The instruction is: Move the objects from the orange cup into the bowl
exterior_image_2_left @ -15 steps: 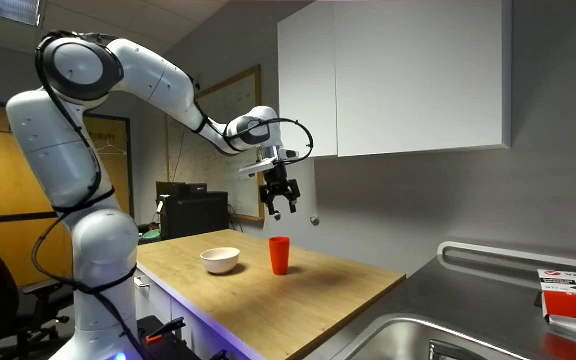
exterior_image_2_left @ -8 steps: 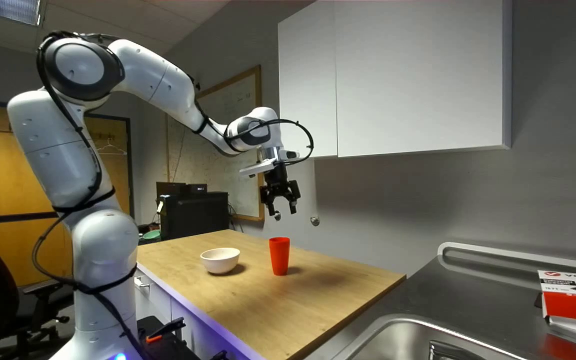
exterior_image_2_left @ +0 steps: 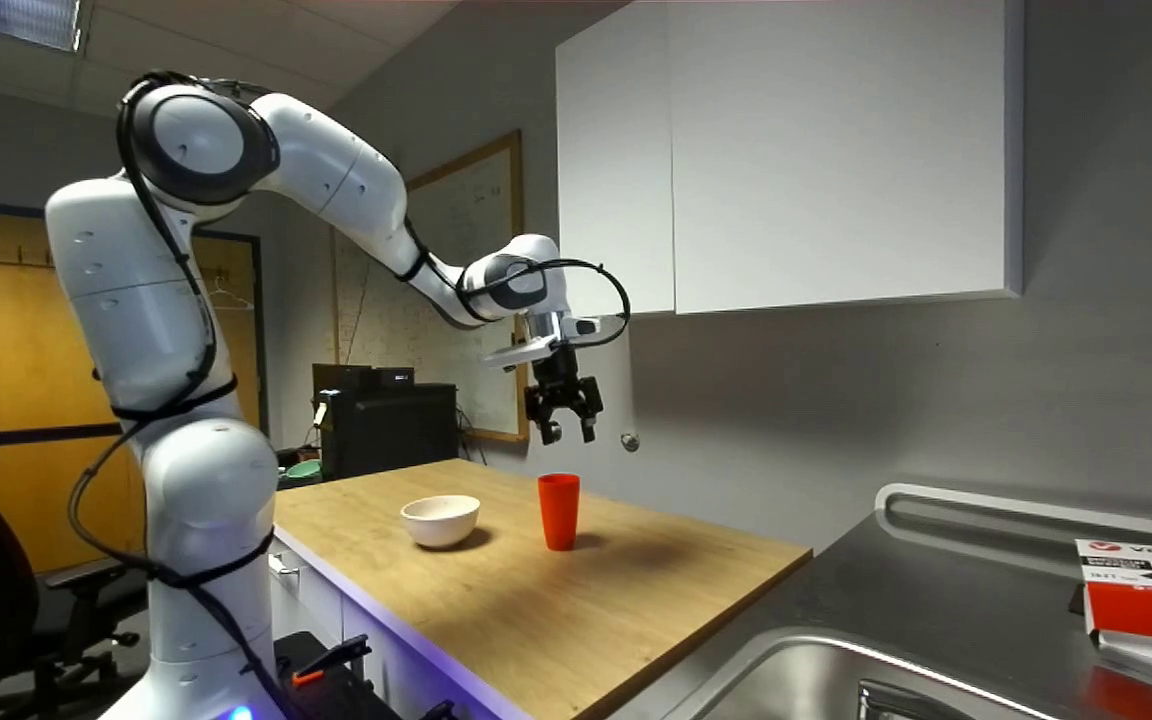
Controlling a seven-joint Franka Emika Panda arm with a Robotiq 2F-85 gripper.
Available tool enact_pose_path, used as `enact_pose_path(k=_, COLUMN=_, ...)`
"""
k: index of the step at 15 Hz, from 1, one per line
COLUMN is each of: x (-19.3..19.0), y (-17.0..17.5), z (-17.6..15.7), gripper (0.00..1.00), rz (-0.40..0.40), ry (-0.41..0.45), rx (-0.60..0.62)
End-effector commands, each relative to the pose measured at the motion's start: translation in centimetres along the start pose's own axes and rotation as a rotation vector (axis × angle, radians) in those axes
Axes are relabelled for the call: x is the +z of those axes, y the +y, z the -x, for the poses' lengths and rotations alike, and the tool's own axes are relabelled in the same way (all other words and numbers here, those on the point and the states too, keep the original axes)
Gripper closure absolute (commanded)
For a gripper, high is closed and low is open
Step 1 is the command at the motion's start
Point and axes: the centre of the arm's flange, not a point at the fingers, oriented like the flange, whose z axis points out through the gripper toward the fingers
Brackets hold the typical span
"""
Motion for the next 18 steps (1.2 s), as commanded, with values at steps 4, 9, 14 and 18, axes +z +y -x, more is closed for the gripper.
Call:
enact_pose_path(k=4, x=2.5, y=-1.9, z=-4.1, gripper=0.0, rz=-0.033, ry=0.0, rx=0.039)
enact_pose_path(k=9, x=5.1, y=-3.5, z=-6.0, gripper=0.0, rz=-0.055, ry=-0.018, rx=0.023)
enact_pose_path(k=14, x=7.1, y=-5.1, z=-7.5, gripper=0.0, rz=-0.058, ry=-0.044, rx=0.002)
enact_pose_path(k=18, x=8.5, y=-5.3, z=-8.4, gripper=0.25, rz=-0.061, ry=-0.061, rx=-0.002)
